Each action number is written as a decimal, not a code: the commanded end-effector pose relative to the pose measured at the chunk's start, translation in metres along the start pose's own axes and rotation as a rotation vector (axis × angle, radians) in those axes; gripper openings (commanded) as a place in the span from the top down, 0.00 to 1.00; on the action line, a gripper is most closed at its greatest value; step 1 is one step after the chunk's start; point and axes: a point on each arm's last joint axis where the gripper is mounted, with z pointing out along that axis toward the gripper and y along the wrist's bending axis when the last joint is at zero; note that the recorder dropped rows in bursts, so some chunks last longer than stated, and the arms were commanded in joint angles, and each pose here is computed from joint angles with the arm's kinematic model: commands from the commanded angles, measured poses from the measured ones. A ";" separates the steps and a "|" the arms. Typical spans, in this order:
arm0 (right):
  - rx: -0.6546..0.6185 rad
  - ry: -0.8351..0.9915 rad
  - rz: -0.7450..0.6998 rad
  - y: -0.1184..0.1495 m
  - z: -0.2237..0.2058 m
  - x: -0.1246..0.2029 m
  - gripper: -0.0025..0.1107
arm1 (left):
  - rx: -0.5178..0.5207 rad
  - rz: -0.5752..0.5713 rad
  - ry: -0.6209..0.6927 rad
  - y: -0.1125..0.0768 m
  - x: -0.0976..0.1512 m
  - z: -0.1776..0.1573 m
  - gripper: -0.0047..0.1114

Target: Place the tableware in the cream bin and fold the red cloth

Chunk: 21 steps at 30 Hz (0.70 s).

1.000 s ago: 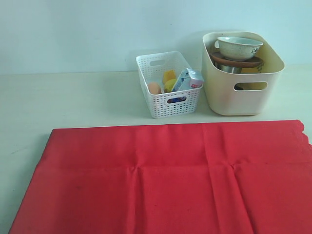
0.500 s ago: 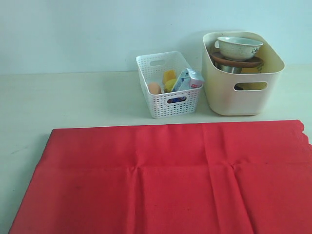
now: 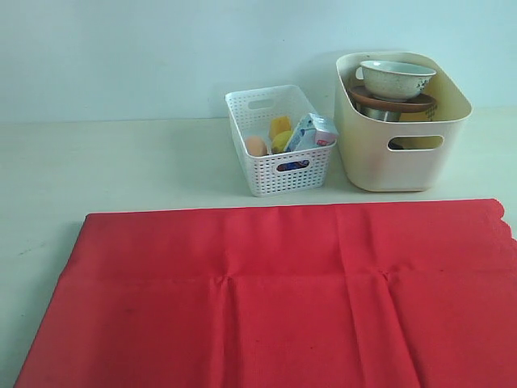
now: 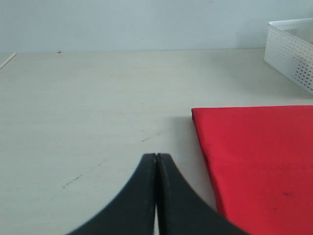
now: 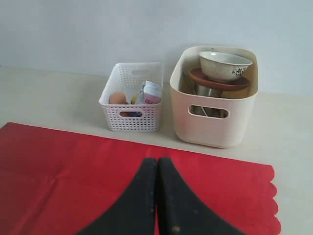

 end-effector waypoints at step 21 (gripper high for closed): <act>0.032 0.002 -0.060 -0.008 0.023 0.028 0.98 | 0.089 0.026 -0.013 -0.005 0.000 0.000 0.96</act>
